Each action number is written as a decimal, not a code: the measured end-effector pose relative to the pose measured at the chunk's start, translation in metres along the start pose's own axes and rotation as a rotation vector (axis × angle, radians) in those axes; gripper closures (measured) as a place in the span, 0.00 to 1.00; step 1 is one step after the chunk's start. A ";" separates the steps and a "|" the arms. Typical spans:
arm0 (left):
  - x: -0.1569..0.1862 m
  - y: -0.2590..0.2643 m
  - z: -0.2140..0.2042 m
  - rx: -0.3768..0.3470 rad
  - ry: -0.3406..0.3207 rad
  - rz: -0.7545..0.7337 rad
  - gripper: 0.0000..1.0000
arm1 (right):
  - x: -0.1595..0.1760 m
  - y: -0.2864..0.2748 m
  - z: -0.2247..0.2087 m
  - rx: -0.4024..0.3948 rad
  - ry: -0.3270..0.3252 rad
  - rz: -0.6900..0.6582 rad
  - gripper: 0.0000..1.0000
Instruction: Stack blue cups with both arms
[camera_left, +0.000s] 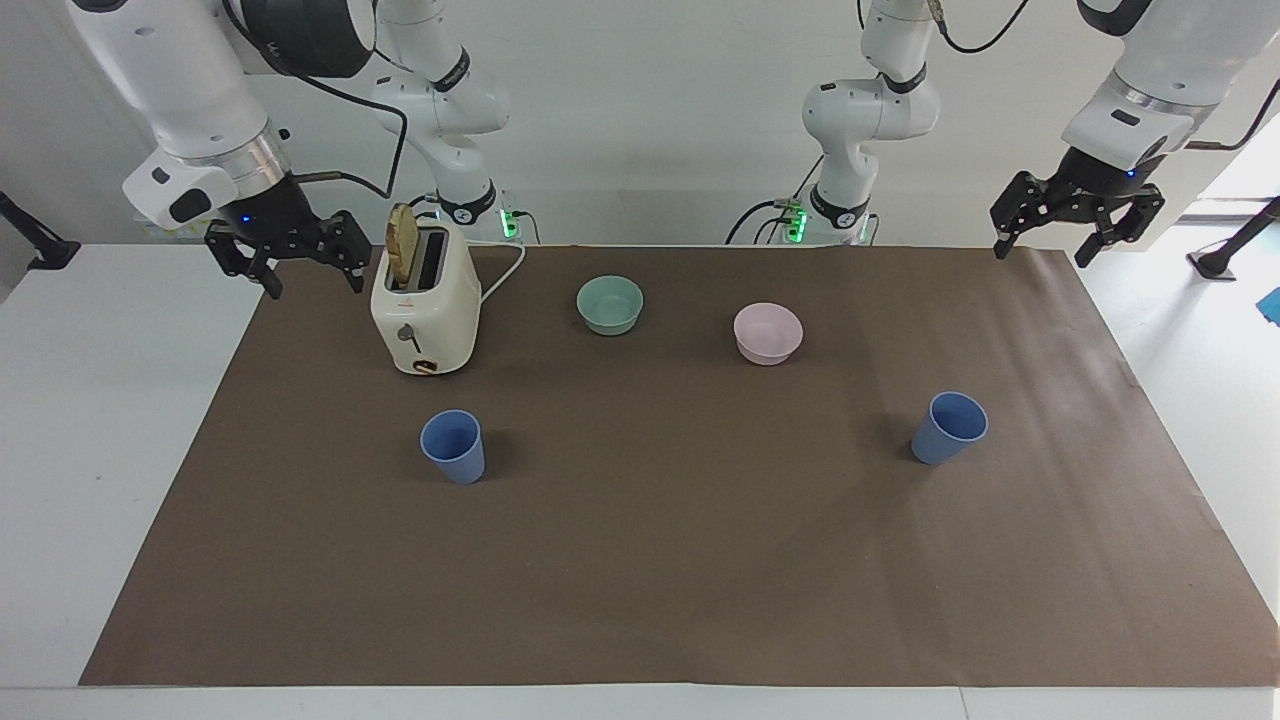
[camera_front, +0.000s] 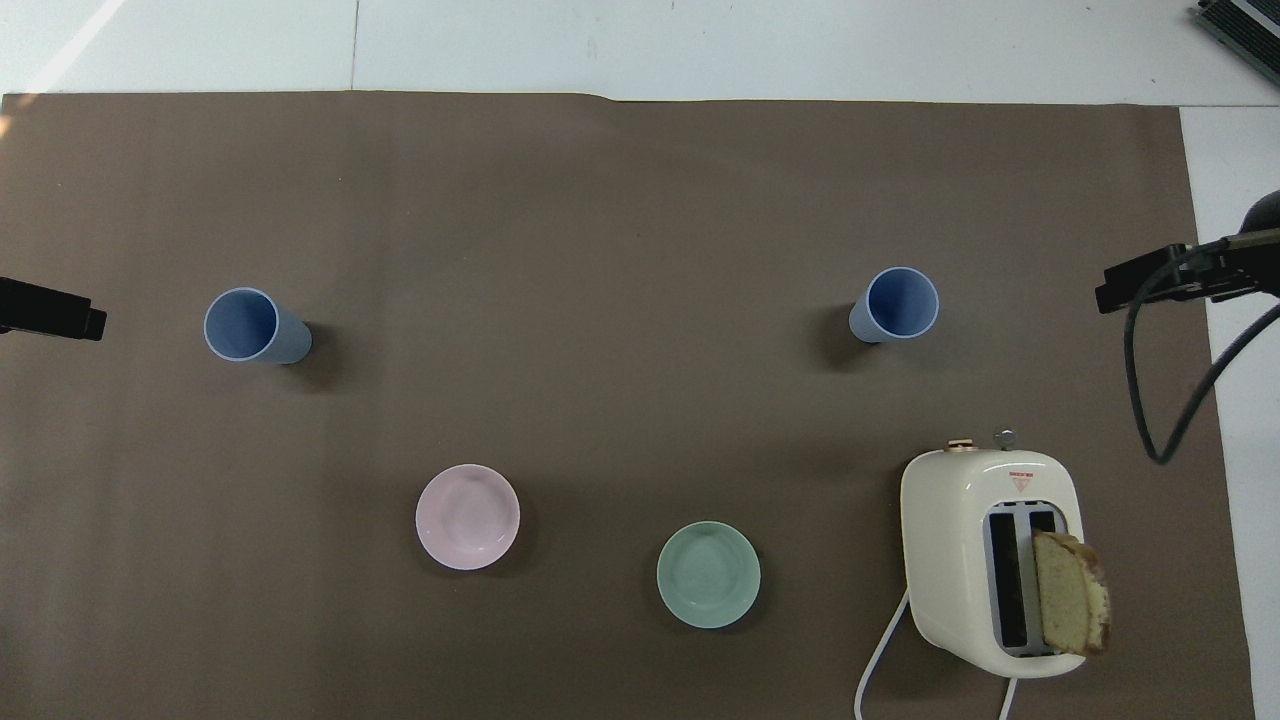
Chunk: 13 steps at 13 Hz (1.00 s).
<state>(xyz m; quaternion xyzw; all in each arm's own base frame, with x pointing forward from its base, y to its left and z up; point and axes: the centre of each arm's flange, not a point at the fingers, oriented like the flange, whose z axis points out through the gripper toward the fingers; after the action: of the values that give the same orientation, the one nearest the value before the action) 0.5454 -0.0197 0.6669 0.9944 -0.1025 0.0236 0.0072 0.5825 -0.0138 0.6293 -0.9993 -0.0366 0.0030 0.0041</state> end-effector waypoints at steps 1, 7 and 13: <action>0.000 0.000 0.000 0.000 0.001 0.001 0.00 | 0.000 0.000 0.000 0.000 0.001 0.000 0.00; 0.000 0.001 -0.002 0.000 0.003 0.002 0.00 | -0.007 -0.004 0.000 0.006 -0.041 -0.006 0.00; 0.001 0.004 -0.002 0.001 0.005 0.007 0.00 | -0.013 -0.008 0.000 0.008 -0.065 0.000 0.00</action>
<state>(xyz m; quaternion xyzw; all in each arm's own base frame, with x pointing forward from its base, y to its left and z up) 0.5453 -0.0233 0.6688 0.9940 -0.1059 0.0260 0.0071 0.5690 -0.0072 0.6294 -0.9987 -0.0365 0.0355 0.0068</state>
